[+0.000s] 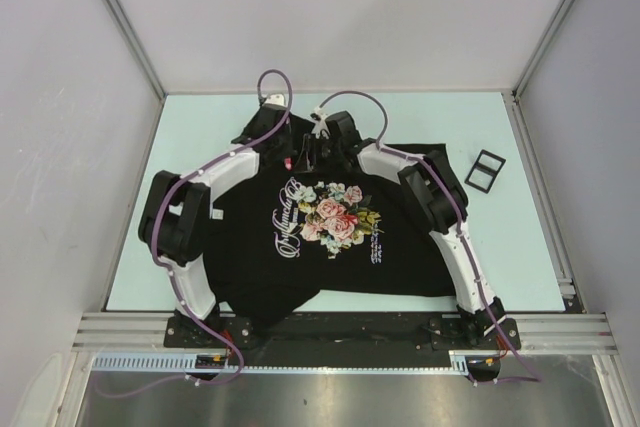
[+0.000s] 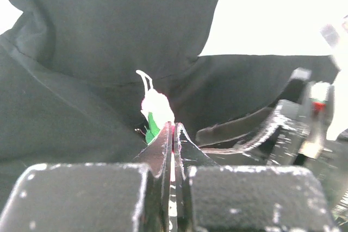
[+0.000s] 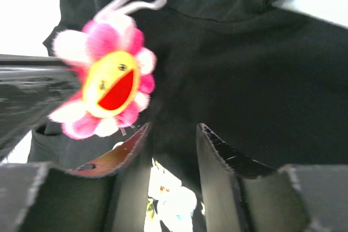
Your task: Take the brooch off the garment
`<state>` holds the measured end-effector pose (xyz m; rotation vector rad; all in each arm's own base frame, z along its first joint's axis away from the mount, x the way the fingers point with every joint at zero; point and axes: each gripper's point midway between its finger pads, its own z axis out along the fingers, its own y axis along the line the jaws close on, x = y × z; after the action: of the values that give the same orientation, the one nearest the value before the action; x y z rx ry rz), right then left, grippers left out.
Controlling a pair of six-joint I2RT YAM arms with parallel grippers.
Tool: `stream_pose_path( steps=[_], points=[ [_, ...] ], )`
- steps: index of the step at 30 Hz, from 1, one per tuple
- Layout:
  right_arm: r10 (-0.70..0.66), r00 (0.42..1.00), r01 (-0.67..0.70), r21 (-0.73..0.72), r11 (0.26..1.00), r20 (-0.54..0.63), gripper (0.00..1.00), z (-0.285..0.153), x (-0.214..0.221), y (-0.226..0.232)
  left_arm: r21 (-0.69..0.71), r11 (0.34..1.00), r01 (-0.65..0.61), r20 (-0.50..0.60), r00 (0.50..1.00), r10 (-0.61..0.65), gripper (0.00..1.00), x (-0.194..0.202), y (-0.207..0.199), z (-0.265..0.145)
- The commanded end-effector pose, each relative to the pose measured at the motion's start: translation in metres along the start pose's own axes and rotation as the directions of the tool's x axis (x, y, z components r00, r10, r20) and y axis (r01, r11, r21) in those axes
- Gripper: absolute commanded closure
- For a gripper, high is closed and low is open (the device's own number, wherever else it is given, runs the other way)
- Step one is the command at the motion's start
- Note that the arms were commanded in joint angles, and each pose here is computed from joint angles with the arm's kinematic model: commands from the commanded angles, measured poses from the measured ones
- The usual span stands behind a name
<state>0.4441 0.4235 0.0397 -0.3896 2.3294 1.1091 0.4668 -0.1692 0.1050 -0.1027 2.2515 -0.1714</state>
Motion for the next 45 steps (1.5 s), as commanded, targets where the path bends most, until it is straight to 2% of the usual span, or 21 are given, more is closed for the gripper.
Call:
stream_pose_path(
  steps=[1, 10, 17, 25, 31, 35, 37, 39, 45],
  points=[
    [-0.154, 0.983, 0.154, 0.007, 0.988, 0.103, 0.57, -0.024, -0.040, 0.023, 0.005, 0.999, -0.037, 0.032, 0.999, 0.037, 1.00, -0.010, -0.006, 0.004],
    [-0.064, 0.989, 0.057, 0.057, 0.997, 0.134, 0.56, -0.034, -0.052, 0.000, -0.006, 0.995, -0.104, -0.026, 0.994, 0.104, 1.00, 0.010, -0.009, 0.014],
    [-0.027, 0.985, 0.013, 0.085, 0.996, 0.168, 0.57, -0.051, -0.065, -0.025, -0.012, 0.981, -0.192, -0.072, 0.979, 0.191, 0.98, 0.018, -0.029, 0.024],
    [-0.010, 0.985, -0.001, 0.064, 0.998, 0.173, 0.57, -0.054, -0.070, -0.033, 0.056, 0.977, -0.206, -0.077, 0.975, 0.209, 0.73, 0.026, -0.043, 0.017],
    [-0.018, 0.985, 0.020, -0.011, 1.000, 0.173, 0.55, -0.050, -0.071, -0.019, 0.099, 0.974, -0.202, -0.008, 0.979, 0.204, 0.56, 0.014, -0.045, -0.002],
    [-0.021, 0.985, 0.035, -0.079, 0.996, 0.170, 0.42, -0.045, -0.070, -0.006, 0.143, 0.976, -0.166, 0.036, 0.986, 0.162, 0.44, 0.005, -0.049, -0.016],
    [-0.019, 0.985, 0.034, -0.086, 0.996, 0.169, 0.40, -0.042, -0.070, -0.005, 0.182, 0.974, -0.138, 0.088, 0.988, 0.124, 0.38, -0.010, -0.052, -0.027],
    [-0.027, 0.986, 0.043, -0.096, 0.994, 0.162, 0.36, -0.039, -0.069, -0.003, 0.206, 0.972, -0.111, 0.088, 0.992, 0.094, 0.34, -0.006, -0.048, -0.031],
    [-0.074, 0.982, 0.091, -0.097, 0.991, 0.172, 0.25, -0.037, -0.069, 0.009, 0.256, 0.965, -0.058, 0.139, 0.990, 0.023, 0.31, -0.016, -0.041, -0.042]
  ],
)
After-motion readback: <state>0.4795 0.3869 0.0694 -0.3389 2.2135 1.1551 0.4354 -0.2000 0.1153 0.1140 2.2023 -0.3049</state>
